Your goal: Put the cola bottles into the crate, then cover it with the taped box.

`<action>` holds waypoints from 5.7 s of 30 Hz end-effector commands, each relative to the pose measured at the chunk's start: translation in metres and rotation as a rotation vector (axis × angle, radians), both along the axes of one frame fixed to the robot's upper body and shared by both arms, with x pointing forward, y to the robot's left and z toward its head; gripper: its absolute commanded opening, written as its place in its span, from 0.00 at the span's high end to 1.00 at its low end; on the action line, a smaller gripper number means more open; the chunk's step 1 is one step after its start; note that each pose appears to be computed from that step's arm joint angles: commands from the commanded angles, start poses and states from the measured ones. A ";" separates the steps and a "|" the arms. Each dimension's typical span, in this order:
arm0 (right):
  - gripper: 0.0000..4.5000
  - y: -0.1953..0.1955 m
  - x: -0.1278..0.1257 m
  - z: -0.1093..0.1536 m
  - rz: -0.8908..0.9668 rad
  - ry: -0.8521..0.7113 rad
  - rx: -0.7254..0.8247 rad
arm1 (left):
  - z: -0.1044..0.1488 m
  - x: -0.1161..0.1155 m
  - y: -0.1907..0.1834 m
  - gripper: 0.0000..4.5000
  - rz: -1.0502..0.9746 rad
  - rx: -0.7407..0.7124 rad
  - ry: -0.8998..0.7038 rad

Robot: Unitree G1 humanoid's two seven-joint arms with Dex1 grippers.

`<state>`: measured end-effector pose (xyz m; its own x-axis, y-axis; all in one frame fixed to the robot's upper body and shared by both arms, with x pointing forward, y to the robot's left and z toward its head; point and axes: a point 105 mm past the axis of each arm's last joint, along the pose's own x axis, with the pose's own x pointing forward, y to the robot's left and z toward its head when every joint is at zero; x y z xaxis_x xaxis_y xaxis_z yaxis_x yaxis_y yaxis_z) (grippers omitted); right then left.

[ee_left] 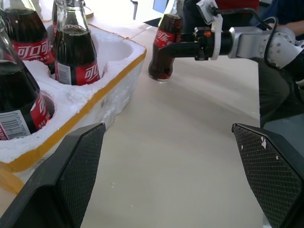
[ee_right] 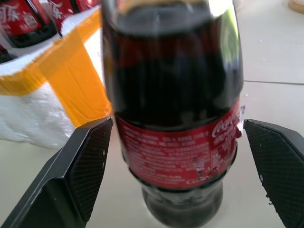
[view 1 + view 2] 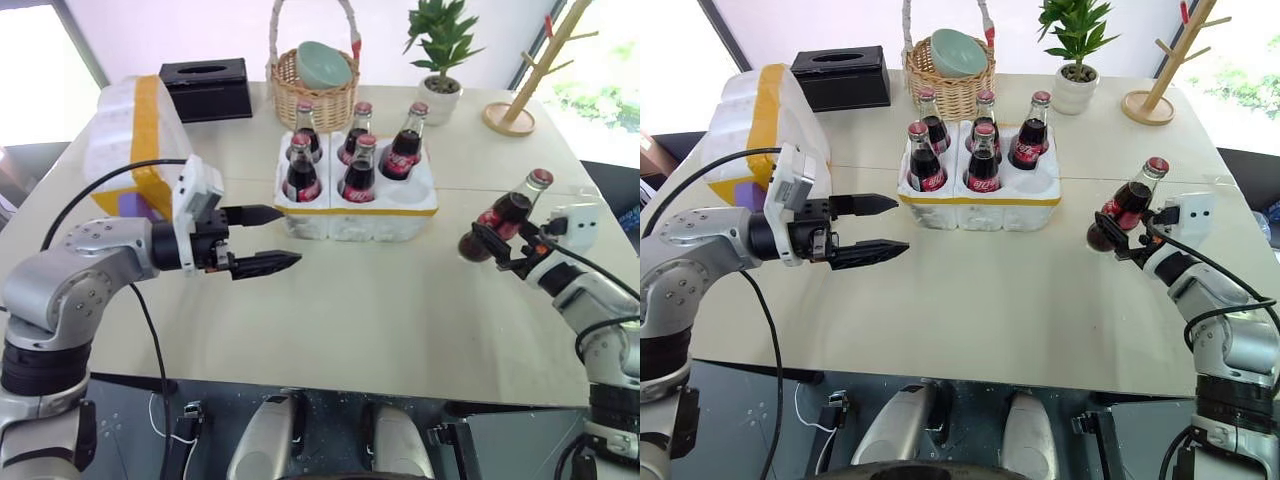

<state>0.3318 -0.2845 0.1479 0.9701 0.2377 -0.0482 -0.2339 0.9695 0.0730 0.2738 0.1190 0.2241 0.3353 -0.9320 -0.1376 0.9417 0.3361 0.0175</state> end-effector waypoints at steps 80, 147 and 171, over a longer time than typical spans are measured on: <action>0.01 0.098 -0.010 0.169 0.957 -0.240 -0.442 | 0.031 0.006 0.154 0.00 1.295 0.082 0.333; 0.00 0.097 -0.045 0.172 0.908 -0.302 -0.377 | 0.002 0.057 0.189 0.84 1.295 0.343 0.440; 0.00 0.083 -0.040 0.163 0.796 -0.267 -0.317 | 0.124 0.096 0.100 0.84 0.692 0.620 -0.936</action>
<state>0.3004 -0.1996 0.2979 0.5099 0.8586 -0.0529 -0.8340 0.4783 -0.2752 0.3717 0.2229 0.3407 0.9264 -0.3716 0.0612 0.1572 0.5292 0.8338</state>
